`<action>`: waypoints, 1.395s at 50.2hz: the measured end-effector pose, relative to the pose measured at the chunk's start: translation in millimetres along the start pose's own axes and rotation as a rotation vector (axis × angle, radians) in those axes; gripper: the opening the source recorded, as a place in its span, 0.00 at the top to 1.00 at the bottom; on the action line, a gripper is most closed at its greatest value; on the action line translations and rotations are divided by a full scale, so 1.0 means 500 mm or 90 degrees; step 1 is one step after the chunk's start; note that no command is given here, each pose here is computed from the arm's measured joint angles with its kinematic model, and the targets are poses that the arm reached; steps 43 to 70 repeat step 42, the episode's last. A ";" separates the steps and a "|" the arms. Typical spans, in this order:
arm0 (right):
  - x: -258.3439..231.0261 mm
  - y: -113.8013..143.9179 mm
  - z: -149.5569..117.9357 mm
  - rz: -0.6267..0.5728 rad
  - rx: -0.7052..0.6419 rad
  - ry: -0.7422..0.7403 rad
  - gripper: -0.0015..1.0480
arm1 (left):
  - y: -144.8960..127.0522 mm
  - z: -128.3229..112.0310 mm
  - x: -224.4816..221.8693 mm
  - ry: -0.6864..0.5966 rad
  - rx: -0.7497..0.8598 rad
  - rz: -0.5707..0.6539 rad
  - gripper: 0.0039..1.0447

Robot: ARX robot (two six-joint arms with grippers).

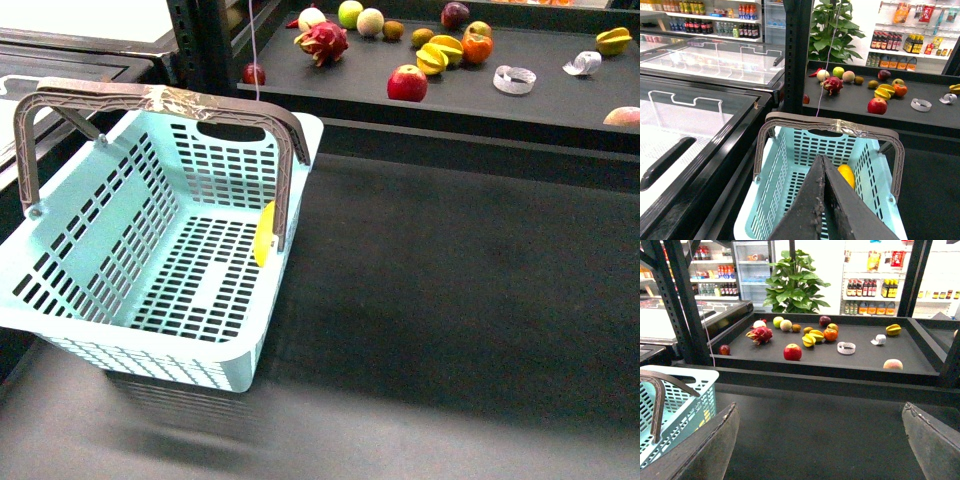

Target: Pick mango with right arm and hold basket with left

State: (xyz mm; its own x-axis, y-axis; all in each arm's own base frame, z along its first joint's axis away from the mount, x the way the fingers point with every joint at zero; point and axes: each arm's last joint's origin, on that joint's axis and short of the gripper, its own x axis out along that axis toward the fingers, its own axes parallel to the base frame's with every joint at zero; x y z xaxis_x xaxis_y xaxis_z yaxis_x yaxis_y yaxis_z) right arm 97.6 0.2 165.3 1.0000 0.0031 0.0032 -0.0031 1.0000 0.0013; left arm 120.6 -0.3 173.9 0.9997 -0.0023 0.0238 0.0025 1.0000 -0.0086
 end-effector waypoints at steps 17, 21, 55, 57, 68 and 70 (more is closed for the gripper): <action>0.000 0.000 0.000 0.000 0.000 0.000 0.08 | 0.000 0.001 -0.018 -0.001 0.000 0.000 0.98; 0.000 0.000 0.000 0.000 0.000 0.000 0.08 | 0.000 0.000 -0.021 -0.001 0.000 0.000 0.98; 0.000 0.000 0.000 0.000 0.000 0.000 0.08 | 0.000 -0.005 -0.048 0.003 0.001 0.000 0.98; 0.000 0.000 0.000 0.000 0.000 0.000 0.08 | 0.000 -0.005 -0.048 0.003 0.001 0.000 0.98; 0.000 0.000 0.000 0.000 0.000 0.000 0.08 | 0.000 -0.005 -0.048 0.003 0.001 0.000 0.98; 0.000 0.000 0.000 0.000 0.000 0.000 0.08 | 0.000 -0.005 -0.048 0.003 0.001 0.000 0.98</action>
